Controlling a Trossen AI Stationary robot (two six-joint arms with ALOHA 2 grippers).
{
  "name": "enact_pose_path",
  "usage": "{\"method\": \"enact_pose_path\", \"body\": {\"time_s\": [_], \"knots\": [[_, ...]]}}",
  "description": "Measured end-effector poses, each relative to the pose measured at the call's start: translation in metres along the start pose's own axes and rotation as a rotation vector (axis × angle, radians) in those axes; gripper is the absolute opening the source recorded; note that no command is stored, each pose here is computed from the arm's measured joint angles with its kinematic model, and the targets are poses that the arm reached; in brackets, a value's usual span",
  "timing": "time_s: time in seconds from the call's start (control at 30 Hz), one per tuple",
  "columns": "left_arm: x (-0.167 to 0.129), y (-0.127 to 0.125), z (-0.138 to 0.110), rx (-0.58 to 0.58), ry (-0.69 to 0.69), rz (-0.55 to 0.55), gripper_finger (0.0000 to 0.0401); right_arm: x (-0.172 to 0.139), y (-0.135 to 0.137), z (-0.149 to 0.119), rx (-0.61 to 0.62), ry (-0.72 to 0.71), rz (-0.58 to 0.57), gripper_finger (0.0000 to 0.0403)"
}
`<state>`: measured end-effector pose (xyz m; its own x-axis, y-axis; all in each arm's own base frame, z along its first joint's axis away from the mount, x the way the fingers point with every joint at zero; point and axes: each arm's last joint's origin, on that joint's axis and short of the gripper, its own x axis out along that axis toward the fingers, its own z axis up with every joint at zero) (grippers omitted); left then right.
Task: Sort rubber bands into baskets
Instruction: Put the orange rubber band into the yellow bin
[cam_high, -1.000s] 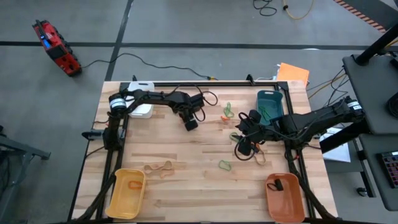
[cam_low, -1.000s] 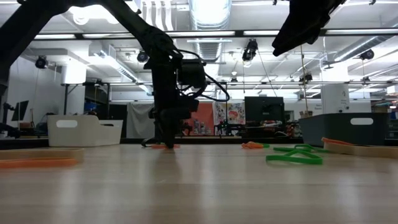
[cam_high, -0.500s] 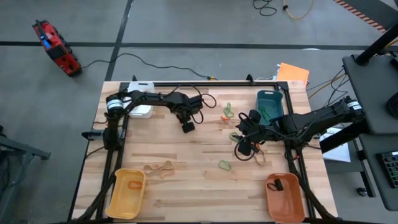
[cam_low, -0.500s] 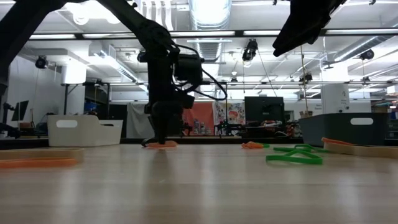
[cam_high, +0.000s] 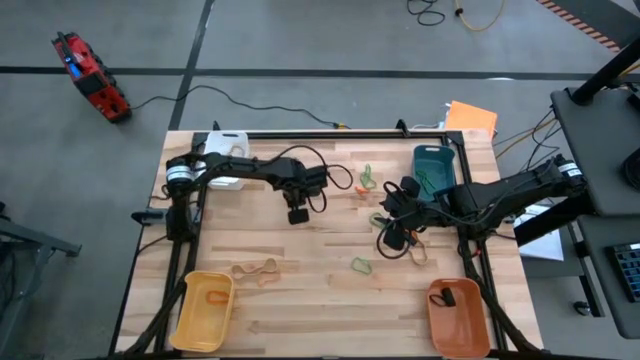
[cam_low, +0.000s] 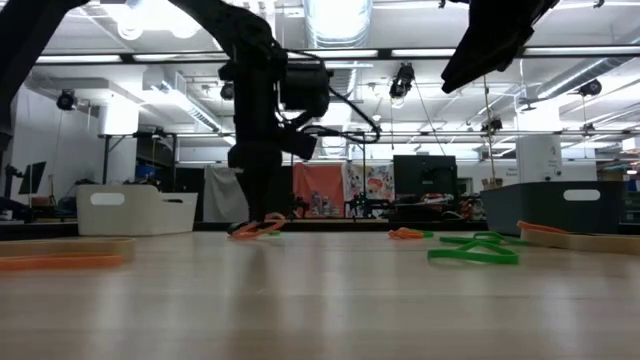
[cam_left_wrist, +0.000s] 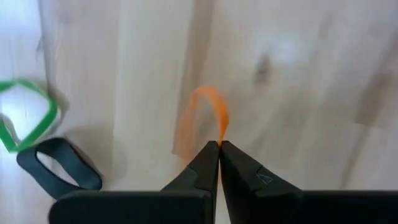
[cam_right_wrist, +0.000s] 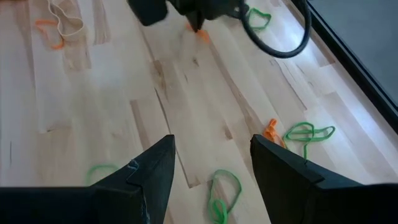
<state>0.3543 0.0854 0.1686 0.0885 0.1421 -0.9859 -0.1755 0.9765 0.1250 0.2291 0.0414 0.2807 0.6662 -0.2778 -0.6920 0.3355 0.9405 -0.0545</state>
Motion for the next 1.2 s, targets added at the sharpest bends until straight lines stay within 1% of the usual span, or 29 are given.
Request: {"method": "enact_pose_path", "body": {"time_s": [0.13,0.37,0.47,0.57,0.77,0.97,1.2], "knots": [[-0.015,-0.008,-0.002,0.052,-0.036,-0.006,0.0000,0.002,0.000,-0.003,-0.005,0.009,-0.004,0.0199],[-0.042,-0.012,-0.006,0.068,-0.102,-0.005,0.0000,0.006,-0.001,-0.009,-0.012,0.030,-0.012,0.0199],[-0.054,-0.017,-0.011,0.083,-0.114,-0.007,0.0000,0.006,-0.001,-0.009,-0.012,0.029,-0.012,0.0199],[-0.069,-0.027,-0.019,0.109,-0.108,-0.016,0.0000,0.006,-0.001,-0.009,-0.014,0.029,-0.012,0.0199],[-0.099,-0.056,-0.044,0.136,-0.078,-0.084,0.0000,0.006,-0.001,-0.009,-0.023,0.029,-0.012,0.0199],[-0.130,-0.097,-0.082,0.139,-0.038,-0.178,0.0000,0.006,-0.001,-0.009,-0.034,0.028,-0.012,0.0199],[-0.167,-0.137,-0.125,0.056,-0.073,-0.278,0.0000,0.006,0.000,-0.008,-0.037,0.021,-0.009,0.0199]]}}
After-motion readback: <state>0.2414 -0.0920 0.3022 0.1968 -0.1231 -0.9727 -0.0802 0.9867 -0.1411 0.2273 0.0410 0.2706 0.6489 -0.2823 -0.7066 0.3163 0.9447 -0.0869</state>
